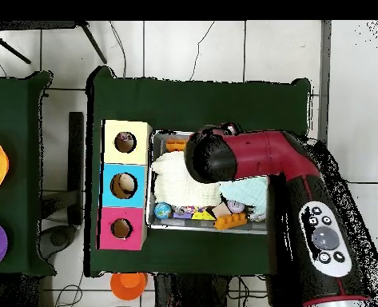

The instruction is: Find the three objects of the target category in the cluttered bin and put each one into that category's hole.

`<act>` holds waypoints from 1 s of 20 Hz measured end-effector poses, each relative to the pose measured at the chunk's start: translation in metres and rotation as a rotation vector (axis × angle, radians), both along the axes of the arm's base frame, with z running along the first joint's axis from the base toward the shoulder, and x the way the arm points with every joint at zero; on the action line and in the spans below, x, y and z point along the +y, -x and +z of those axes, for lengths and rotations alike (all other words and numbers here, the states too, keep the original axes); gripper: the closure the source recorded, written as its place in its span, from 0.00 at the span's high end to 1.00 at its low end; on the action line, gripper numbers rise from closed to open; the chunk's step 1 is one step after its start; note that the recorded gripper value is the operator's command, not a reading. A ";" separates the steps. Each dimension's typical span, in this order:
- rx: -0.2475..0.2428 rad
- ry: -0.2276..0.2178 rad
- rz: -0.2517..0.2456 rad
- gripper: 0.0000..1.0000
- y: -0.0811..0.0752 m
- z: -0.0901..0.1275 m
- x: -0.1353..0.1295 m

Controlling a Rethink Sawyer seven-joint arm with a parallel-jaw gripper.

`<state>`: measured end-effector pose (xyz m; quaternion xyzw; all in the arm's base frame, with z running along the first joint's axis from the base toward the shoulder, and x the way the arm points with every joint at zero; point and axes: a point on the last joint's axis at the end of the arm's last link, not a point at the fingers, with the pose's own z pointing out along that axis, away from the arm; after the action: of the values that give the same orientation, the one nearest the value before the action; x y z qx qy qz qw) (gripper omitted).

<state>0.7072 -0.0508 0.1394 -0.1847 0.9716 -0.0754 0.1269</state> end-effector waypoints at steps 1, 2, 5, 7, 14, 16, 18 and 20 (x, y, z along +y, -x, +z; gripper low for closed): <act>0.003 0.003 0.006 0.00 0.000 0.000 -0.003; 0.010 0.009 0.017 0.00 0.001 -0.001 -0.009; 0.043 0.042 0.070 1.00 0.008 -0.003 -0.041; 0.053 0.051 0.083 1.00 0.010 -0.004 -0.050; 0.110 0.103 0.151 1.00 0.024 -0.011 -0.084; 0.128 0.115 0.169 1.00 0.027 -0.013 -0.088; 0.150 0.123 0.182 1.00 0.030 -0.015 -0.088; 0.176 0.122 0.184 1.00 0.034 -0.018 -0.086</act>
<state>0.6735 -0.1368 0.1217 -0.2865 0.9515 -0.1057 0.0361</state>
